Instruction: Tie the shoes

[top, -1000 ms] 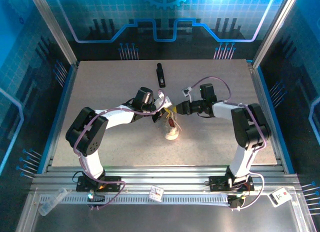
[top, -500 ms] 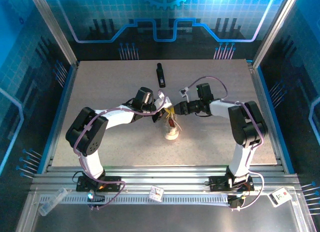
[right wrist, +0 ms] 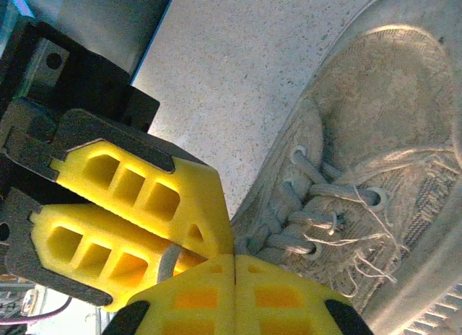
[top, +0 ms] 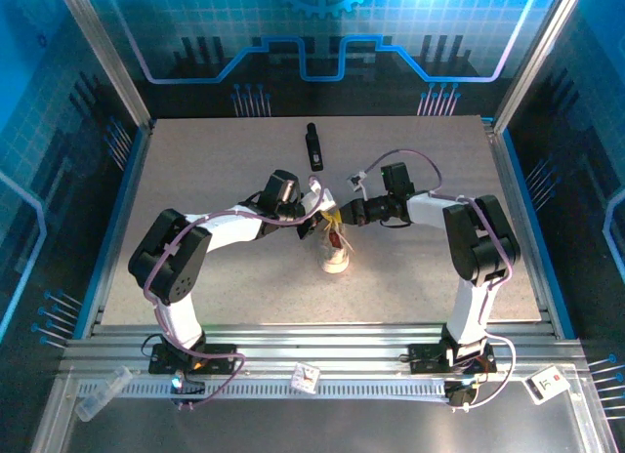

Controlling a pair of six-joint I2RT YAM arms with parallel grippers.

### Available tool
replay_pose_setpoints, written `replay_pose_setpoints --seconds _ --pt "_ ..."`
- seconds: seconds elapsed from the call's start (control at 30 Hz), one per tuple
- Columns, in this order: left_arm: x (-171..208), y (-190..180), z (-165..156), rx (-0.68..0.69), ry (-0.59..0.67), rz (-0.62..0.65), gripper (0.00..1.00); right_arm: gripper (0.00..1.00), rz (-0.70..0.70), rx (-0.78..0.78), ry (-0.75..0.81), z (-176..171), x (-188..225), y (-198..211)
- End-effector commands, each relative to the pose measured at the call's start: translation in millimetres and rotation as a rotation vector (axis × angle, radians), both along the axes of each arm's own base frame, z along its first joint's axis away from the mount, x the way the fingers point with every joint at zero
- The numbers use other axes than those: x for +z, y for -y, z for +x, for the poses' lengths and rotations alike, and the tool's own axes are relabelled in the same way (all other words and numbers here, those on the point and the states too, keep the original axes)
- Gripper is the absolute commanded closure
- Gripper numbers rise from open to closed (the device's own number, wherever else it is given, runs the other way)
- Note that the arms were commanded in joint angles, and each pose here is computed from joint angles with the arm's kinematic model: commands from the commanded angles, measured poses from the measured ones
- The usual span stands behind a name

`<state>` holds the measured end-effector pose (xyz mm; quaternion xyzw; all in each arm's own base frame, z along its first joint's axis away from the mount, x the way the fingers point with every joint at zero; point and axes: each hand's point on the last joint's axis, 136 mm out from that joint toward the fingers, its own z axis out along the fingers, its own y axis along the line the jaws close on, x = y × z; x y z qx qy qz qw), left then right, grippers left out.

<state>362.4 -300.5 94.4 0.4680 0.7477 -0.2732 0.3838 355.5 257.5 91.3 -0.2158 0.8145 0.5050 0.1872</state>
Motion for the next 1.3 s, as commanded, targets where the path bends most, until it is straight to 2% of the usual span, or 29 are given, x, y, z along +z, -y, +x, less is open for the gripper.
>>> replay_pose_setpoints --seconds 0.0,0.1,0.2,0.33,0.47,0.57,0.83,1.07,1.27 --pt "18 5 -1 -0.026 0.073 -0.028 0.86 1.00 -0.001 -0.018 0.065 1 14 3" --pt "21 3 -3 -0.024 0.080 -0.028 0.78 1.00 -0.009 -0.024 0.088 2 19 5" --pt "28 1 -5 -0.015 0.090 -0.034 0.61 1.00 -0.021 -0.025 0.095 3 19 6" --pt "49 -7 -8 0.004 0.104 -0.069 0.49 1.00 -0.042 -0.017 0.099 2 18 5" --pt "71 -23 -10 0.013 0.082 -0.128 0.44 1.00 -0.062 -0.004 0.101 2 17 3" --pt "76 -38 -11 0.025 0.095 -0.128 0.42 1.00 -0.072 0.006 0.100 2 17 1" --pt "45 -57 -8 -0.029 0.201 0.007 0.33 1.00 -0.085 0.028 0.105 2 18 -2" --pt "22 -52 18 -0.065 0.263 0.078 0.33 1.00 -0.094 0.038 0.102 0 19 -3" --pt "2 -43 30 -0.115 0.240 0.118 0.33 1.00 -0.100 0.039 0.091 -2 17 -3"
